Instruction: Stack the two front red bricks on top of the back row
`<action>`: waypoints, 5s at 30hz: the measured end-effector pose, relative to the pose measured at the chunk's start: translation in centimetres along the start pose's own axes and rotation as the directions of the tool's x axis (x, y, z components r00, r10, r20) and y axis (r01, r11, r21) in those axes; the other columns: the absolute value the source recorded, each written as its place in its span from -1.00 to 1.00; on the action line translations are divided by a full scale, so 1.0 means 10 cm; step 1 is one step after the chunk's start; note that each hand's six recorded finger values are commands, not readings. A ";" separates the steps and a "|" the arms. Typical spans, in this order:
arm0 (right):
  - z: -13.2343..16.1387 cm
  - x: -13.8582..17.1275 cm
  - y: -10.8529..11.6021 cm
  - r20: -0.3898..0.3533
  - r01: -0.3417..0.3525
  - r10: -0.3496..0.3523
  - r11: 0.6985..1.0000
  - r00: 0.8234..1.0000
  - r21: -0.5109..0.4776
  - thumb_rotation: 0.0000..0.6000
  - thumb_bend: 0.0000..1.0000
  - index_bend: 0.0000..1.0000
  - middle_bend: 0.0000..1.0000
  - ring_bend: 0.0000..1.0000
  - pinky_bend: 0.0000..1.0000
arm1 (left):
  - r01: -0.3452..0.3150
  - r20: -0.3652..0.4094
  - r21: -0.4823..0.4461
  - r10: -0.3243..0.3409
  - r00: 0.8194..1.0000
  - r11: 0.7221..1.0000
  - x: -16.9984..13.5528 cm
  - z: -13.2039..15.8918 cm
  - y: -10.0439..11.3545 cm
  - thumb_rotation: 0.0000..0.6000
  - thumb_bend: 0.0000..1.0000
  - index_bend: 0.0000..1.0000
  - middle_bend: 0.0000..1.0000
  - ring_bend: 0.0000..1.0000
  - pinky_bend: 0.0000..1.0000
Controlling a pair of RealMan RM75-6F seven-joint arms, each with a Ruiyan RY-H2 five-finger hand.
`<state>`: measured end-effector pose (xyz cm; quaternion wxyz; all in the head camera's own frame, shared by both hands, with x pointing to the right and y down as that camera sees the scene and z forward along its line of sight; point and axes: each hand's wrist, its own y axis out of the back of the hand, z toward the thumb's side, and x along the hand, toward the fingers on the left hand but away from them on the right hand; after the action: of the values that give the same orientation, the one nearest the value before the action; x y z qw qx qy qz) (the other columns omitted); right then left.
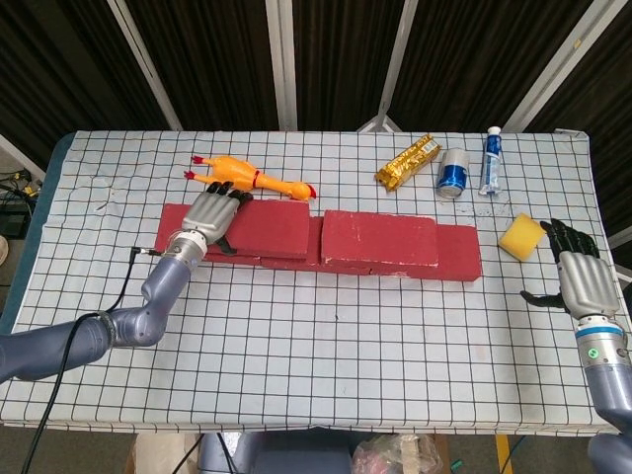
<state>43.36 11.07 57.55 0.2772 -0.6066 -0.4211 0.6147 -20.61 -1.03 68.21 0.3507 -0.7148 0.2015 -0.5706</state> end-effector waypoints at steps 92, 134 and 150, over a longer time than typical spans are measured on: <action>-0.09 -0.02 0.06 0.025 0.008 -0.008 1.000 1.000 0.006 1.00 -0.68 -1.00 -1.00 -1.00 -1.00 | 0.015 -0.030 0.024 -0.014 0.999 1.000 0.08 0.30 -0.02 1.00 -1.00 -0.71 -0.89 -1.00 -0.97; -0.03 -0.08 -0.37 0.039 -0.100 0.098 0.992 0.994 0.079 1.00 -0.67 -0.96 -1.00 -1.00 -1.00 | -0.120 -0.084 0.012 0.120 0.989 0.993 -0.75 -0.49 0.51 1.00 -1.00 -0.66 -0.87 -1.00 -0.97; 0.19 -0.16 -0.67 0.044 -0.168 0.164 0.977 0.985 0.127 1.00 -0.68 -0.88 -1.00 -1.00 -1.00 | -0.067 -0.140 0.057 0.074 0.987 0.996 -1.14 -1.11 0.21 1.00 -1.00 -0.56 -0.87 -1.00 -0.97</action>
<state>40.52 12.66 63.88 0.2568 -0.6098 -0.3324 0.6721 -34.07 2.36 60.16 0.3739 -0.6555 0.2363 -0.6122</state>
